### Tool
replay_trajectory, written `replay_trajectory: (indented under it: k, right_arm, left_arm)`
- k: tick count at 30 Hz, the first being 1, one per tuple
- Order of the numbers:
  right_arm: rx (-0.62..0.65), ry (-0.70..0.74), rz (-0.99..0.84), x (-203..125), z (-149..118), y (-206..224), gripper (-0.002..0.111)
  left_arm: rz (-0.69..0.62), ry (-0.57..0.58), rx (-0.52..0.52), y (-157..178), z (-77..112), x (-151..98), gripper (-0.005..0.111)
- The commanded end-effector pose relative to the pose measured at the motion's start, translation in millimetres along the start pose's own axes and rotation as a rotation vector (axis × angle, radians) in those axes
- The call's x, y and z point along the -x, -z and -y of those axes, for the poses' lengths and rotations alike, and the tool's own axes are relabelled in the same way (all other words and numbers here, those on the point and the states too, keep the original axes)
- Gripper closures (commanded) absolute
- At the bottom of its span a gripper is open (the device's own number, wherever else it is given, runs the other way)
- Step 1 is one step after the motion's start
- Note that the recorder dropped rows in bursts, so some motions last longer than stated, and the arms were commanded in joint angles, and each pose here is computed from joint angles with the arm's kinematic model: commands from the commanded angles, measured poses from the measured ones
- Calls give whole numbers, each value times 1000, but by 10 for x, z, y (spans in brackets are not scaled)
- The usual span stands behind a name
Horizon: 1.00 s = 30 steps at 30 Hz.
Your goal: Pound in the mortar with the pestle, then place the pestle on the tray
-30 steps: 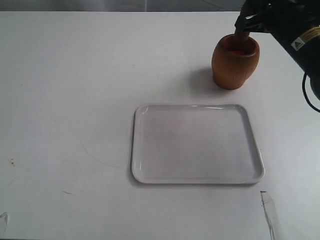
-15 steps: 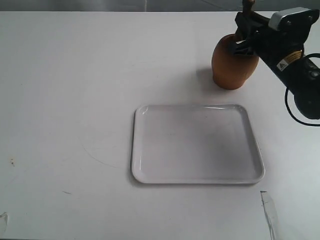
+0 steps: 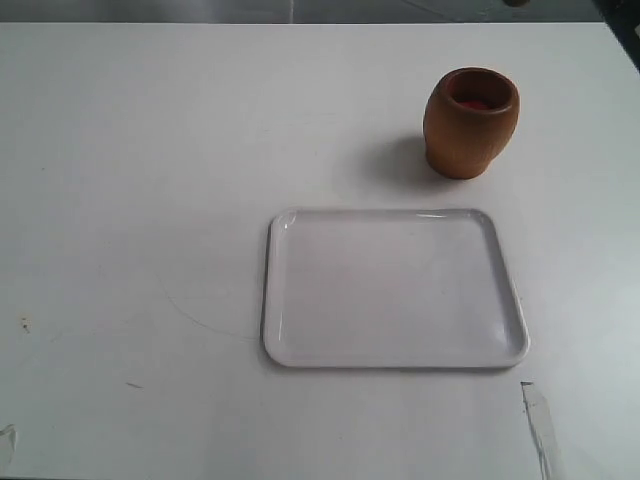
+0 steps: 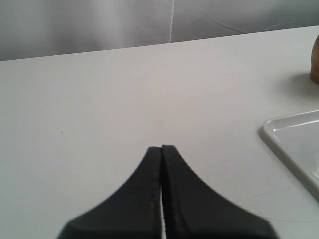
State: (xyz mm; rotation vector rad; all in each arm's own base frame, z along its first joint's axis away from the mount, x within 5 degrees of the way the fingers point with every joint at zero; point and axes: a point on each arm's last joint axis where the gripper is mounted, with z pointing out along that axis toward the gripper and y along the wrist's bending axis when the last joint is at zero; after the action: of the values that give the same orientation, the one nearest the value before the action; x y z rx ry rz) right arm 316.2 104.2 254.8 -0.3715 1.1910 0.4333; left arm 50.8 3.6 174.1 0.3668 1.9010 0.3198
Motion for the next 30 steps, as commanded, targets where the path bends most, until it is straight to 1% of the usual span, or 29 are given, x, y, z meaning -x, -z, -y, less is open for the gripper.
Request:
replay_trajectory:
  k: [1, 3, 7, 10, 13, 15, 18, 21, 27, 28, 30]
  right_arm:
    - [-14, -3, -54, -155, 38, 12, 108]
    - [-17, -18, -104, -333, 46, 19, 108]
    - [-24, -58, -233, -811, 53, 81, 108]
    - [7, -75, -314, -1101, 18, 150, 108]
    - [46, -82, -364, -1264, -23, 201, 108]
    - [56, -83, -374, -1298, -34, 213, 108]
    - [58, -76, -336, -1204, -31, 182, 108]
    - [60, -52, -270, -963, -23, 115, 108]
    - [69, 25, -40, -105, -40, 13, 108]
    - [68, 34, -10, 5, -45, 15, 108]
    - [60, 46, 12, 123, -45, 20, 108]
  left_arm:
    - [7, 12, -8, 0, 6, 4, 107]
    - [7, 12, -8, 0, 6, 4, 107]
    - [7, 12, -8, 0, 6, 4, 107]
    - [7, 12, -8, 0, 6, 4, 107]
    - [7, 12, -8, 0, 6, 4, 107]
    - [7, 12, -8, 0, 6, 4, 107]
    - [7, 12, -8, 0, 6, 4, 107]
    - [7, 12, -8, 0, 6, 4, 107]
    - [7, 12, -8, 0, 6, 4, 107]
    - [7, 12, -8, 0, 6, 4, 107]
    - [7, 12, -8, 0, 6, 4, 107]
